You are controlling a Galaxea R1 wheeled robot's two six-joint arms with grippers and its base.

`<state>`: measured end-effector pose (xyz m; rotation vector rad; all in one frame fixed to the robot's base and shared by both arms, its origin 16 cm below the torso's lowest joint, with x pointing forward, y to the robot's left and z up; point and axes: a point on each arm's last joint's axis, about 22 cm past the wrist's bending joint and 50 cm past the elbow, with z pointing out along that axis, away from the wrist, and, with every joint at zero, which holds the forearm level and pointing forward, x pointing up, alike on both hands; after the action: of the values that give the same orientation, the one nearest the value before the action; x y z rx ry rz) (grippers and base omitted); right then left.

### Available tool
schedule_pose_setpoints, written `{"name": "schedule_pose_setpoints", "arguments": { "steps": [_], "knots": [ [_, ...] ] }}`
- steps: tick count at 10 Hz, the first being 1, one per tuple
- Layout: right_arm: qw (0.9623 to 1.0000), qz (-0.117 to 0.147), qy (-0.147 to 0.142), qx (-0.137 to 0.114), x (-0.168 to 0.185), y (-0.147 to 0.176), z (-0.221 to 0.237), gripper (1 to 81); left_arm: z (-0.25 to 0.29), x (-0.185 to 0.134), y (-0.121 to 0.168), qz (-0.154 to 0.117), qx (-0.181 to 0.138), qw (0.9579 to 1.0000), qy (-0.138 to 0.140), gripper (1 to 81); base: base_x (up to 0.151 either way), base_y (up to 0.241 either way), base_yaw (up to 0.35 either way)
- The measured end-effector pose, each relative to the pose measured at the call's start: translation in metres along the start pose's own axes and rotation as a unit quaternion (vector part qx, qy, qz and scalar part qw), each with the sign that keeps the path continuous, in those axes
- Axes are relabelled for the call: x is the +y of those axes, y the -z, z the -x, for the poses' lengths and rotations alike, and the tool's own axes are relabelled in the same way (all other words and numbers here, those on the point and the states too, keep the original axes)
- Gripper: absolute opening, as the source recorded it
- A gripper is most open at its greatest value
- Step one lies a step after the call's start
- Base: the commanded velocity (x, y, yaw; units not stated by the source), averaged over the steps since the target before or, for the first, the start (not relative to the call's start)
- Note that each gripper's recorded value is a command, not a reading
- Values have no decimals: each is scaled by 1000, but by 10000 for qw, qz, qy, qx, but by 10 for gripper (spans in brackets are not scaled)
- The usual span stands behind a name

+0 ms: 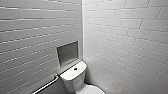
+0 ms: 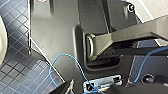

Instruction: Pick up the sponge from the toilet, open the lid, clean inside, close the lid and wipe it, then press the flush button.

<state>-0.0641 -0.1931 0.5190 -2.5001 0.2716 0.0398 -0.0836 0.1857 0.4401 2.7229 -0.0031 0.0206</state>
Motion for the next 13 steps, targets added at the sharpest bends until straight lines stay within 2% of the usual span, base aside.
{"name": "schedule_pose_setpoints", "arguments": {
  "steps": [4,6,9,12,13],
  "knots": [
    [9989,-450,-39,147,-37,22,-98,811,3,3,-5,15,-262,9995,163,811,0,0,0],
    [9977,-591,-14,343,-52,20,-157,811,8,10,-8,60,-407,9989,243,811,0,0,0],
    [9957,-654,-31,662,-61,21,-232,811,-12,22,-25,106,-312,9992,222,811,0,0,0],
    [9902,-889,-70,1074,-90,15,-311,811,-39,24,-40,138,-150,9996,172,811,0,0,0],
    [9898,-924,-149,1073,-95,4,-317,811,-44,21,-42,127,-126,9997,169,811,0,0,0]
  ]
}}
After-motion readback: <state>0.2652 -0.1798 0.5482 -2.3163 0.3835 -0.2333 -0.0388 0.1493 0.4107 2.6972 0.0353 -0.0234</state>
